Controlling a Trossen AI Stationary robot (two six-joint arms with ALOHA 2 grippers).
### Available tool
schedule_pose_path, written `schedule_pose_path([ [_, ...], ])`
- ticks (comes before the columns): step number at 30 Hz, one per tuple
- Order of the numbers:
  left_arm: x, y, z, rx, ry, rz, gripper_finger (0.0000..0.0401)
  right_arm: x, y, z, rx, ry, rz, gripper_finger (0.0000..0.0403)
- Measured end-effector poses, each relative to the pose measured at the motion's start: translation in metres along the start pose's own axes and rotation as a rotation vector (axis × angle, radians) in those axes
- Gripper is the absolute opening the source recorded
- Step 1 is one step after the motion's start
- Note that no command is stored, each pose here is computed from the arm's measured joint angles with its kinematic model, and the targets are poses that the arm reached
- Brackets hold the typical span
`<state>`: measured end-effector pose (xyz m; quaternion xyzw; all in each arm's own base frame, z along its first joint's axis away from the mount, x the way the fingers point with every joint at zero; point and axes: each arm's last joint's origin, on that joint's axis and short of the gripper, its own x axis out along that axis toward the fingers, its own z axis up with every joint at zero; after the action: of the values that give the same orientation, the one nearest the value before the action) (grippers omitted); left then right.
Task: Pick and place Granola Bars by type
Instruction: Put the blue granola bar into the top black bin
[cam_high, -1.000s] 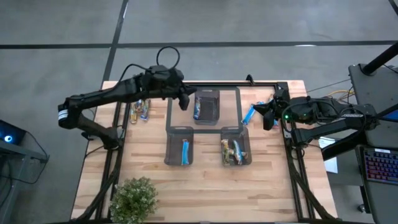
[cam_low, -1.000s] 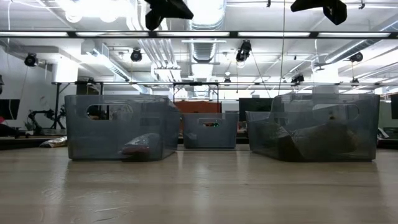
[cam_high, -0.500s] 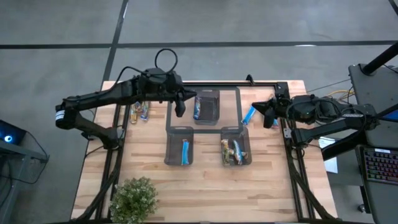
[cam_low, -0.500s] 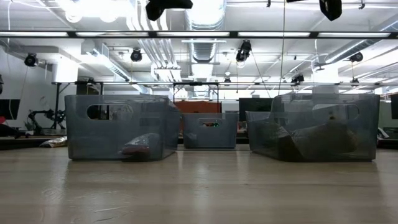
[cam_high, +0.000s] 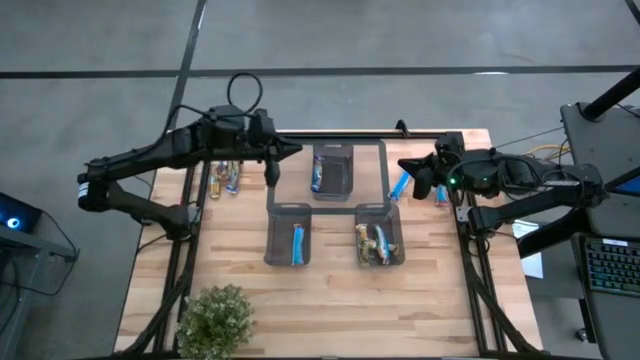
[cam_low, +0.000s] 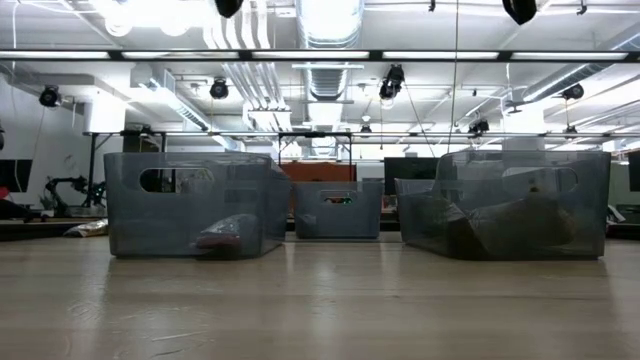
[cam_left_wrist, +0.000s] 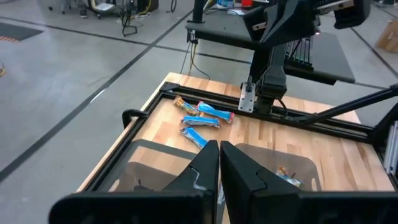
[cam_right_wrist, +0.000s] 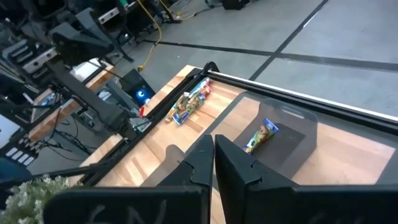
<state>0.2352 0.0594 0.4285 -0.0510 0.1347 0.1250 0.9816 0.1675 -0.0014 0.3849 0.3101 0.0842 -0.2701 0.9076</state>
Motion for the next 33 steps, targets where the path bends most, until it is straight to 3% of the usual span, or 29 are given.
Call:
schedule_pose_path([
  [8, -0.029, 0.0, -0.004, -0.01, 0.032, 0.003, 0.0, 0.009, 0.005, 0.01, 0.028, -0.018, -0.041, 0.0008],
  [22, -0.064, 0.004, -0.037, -0.076, -0.105, 0.035, 0.0, 0.025, 0.016, 0.019, 0.024, 0.008, -0.098, 0.0008],
  [33, -0.07, 0.005, -0.041, -0.088, -0.111, 0.042, 0.0, 0.03, 0.005, 0.047, 0.116, 0.068, -0.35, 0.0008],
])
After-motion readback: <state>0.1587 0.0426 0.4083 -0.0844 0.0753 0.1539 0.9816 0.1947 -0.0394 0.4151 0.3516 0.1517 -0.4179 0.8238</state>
